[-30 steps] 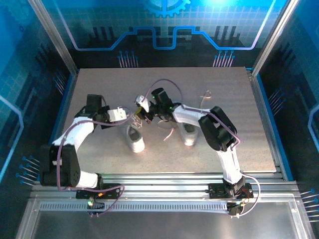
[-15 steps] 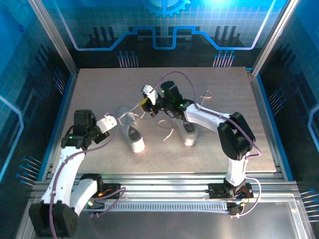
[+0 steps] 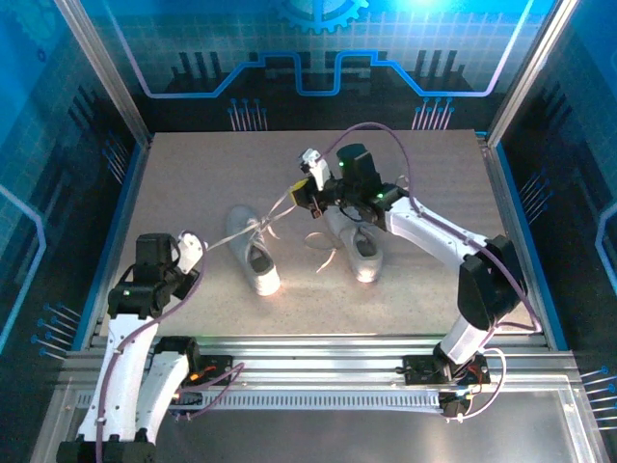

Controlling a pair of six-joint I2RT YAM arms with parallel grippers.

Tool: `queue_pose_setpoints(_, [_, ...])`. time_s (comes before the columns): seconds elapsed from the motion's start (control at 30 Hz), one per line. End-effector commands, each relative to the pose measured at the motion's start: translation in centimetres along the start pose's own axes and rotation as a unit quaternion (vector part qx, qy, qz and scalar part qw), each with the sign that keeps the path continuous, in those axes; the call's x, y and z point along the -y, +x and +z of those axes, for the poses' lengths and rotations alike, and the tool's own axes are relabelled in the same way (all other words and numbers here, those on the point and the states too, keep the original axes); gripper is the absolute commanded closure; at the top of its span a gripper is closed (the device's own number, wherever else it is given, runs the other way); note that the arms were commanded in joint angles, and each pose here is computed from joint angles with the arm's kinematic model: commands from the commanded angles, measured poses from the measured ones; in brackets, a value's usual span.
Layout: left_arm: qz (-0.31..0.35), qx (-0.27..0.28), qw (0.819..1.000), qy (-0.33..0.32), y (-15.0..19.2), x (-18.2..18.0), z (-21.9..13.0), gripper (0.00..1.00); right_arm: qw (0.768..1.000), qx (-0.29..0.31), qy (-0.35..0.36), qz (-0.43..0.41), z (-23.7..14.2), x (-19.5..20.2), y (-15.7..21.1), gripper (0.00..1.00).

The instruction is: Tie the shoes

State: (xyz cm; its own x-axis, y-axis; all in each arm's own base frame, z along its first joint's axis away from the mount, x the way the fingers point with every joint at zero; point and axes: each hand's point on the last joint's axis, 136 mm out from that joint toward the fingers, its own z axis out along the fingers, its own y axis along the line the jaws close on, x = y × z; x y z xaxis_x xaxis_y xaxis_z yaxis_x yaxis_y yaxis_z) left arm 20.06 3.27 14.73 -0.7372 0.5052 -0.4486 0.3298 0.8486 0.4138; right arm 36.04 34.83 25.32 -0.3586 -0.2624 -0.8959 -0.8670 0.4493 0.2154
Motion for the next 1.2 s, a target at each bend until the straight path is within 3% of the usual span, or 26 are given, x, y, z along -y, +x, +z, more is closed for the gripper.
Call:
queue_pose_setpoints(0.0, [-0.009,-0.079,0.996,-0.037,3.1,-1.1,-1.3,1.00,0.999,-0.026,-0.003,0.035,-1.4,0.1,0.7,1.00])
queue_pose_setpoints(0.13, [0.002,-0.140,0.988,-0.066,5.9,-1.7,-1.9,1.00,0.997,-0.046,0.028,0.052,-2.2,2.1,1.9,1.00])
queue_pose_setpoints(0.27, [0.005,-0.175,0.982,-0.074,7.7,-1.5,-2.5,1.00,0.997,-0.056,0.037,0.032,-3.2,2.4,0.8,1.00])
queue_pose_setpoints(0.47, [-0.029,-0.159,0.985,-0.061,6.3,-1.7,-3.4,1.00,0.998,-0.059,0.011,-0.019,-3.9,-0.3,-3.4,1.00])
queue_pose_setpoints(0.57, [-0.041,-0.156,0.986,-0.052,5.4,-1.9,-3.7,1.00,0.996,-0.076,0.006,-0.044,-3.5,-1.8,-3.8,1.00])
queue_pose_setpoints(0.87, [-0.011,-0.204,0.976,-0.072,7.2,-2.3,-2.8,1.00,0.986,-0.142,0.080,-0.036,-2.6,1.2,0.0,1.00])
queue_pose_setpoints(1.17, [0.012,-0.239,0.965,-0.106,9.6,-2.6,-3.1,1.00,0.962,-0.243,0.122,-0.007,0.3,5.9,7.3,1.00])
